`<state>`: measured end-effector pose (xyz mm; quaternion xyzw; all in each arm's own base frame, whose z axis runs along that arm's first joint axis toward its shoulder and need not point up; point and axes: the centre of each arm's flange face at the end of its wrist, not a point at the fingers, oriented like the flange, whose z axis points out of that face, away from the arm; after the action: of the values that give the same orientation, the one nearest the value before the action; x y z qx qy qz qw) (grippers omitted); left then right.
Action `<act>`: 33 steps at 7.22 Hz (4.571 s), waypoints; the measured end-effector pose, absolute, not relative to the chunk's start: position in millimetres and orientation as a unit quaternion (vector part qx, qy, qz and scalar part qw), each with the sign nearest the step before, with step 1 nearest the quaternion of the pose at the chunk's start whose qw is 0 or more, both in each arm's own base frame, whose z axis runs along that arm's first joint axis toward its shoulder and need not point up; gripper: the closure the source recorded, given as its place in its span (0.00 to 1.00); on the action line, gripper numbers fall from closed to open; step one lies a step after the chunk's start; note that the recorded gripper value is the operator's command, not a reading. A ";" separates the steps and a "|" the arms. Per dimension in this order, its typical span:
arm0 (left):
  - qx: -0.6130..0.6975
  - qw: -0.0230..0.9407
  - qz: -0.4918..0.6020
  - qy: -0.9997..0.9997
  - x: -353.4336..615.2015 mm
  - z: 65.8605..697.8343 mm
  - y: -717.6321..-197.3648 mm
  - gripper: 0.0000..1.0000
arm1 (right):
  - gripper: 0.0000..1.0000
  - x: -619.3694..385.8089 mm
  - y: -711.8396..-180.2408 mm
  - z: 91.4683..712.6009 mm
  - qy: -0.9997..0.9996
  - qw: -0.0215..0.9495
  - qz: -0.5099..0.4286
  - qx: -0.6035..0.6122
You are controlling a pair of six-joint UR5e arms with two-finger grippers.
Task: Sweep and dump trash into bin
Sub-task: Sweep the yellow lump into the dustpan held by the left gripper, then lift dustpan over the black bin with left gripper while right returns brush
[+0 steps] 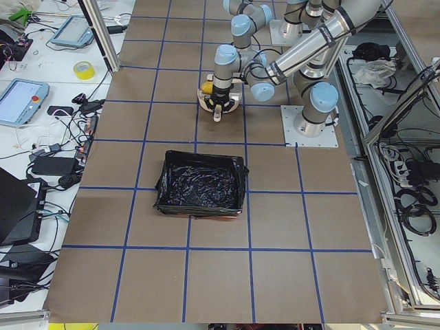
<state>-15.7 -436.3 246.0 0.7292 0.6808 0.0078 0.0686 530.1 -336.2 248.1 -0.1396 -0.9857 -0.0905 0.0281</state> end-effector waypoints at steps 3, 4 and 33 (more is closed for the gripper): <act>0.729 0.069 0.007 0.681 -15.6 246.6 -436.4 1.00 | 1.00 523.9 -336.5 245.2 -0.986 0.055 -0.083 -0.132; 0.729 0.069 0.008 0.681 -15.7 246.5 -436.4 1.00 | 1.00 522.5 -337.5 245.0 -0.987 0.061 -0.077 -0.127; 0.628 -0.083 -0.199 0.748 218.7 358.0 -444.3 1.00 | 1.00 175.7 -555.0 345.0 -0.995 0.064 -0.071 -0.025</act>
<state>218.7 -444.3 358.0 0.6277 0.7481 -0.1986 -0.0830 175.7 -555.0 345.0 -0.0246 -0.9951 -0.0711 0.0642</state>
